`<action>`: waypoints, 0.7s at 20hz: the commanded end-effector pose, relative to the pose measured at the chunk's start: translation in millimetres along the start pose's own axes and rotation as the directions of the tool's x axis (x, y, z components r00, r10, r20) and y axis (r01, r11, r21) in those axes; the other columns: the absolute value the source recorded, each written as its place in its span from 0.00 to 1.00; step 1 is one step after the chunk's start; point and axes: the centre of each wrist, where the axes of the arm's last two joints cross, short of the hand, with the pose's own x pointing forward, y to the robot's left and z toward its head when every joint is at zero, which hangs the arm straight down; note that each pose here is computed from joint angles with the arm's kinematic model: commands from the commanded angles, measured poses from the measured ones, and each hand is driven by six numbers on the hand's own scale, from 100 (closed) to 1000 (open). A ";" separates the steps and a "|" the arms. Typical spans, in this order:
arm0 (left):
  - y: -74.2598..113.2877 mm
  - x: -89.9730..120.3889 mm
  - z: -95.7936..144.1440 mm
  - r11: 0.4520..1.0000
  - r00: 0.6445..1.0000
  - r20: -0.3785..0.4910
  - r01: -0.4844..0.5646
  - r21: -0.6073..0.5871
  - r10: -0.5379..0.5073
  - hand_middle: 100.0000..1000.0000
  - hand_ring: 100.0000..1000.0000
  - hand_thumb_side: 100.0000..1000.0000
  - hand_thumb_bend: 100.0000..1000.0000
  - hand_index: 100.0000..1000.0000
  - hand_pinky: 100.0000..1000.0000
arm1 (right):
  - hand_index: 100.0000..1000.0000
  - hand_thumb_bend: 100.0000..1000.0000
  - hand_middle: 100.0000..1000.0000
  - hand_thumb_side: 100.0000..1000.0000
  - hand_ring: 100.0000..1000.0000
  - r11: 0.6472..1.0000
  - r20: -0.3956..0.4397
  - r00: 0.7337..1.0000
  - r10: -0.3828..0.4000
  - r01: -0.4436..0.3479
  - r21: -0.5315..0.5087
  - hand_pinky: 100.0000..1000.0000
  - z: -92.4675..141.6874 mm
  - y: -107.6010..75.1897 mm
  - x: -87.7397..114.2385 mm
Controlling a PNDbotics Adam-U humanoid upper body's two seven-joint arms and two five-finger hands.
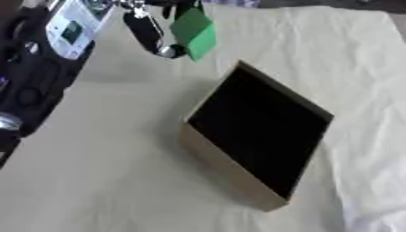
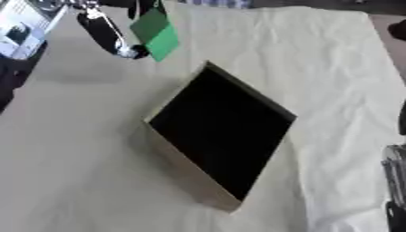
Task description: Pick up objects on the table and place them in the box.
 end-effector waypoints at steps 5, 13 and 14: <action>24.5 54.4 -11.2 0.999 0.989 0.145 -0.003 0.036 -0.002 0.43 0.56 0.04 0.00 0.57 0.51 | 0.79 0.00 0.50 0.79 0.57 1.000 0.052 0.999 0.012 -0.012 -0.010 0.65 -10.7 -5.8 7.3; -5.5 79.8 -42.4 0.996 0.976 0.205 -0.057 -0.070 0.070 0.44 0.52 0.09 0.00 0.58 0.49 | 0.79 0.00 0.50 0.78 0.58 0.999 0.067 0.997 0.023 -0.021 -0.038 0.65 -14.6 -7.8 8.3; -10.3 82.3 -45.8 0.995 0.975 0.207 -0.061 -0.080 0.077 0.44 0.51 0.09 0.00 0.58 0.49 | 0.79 0.00 0.50 0.78 0.58 0.999 0.067 0.997 0.025 -0.022 -0.042 0.65 -14.8 -8.0 8.3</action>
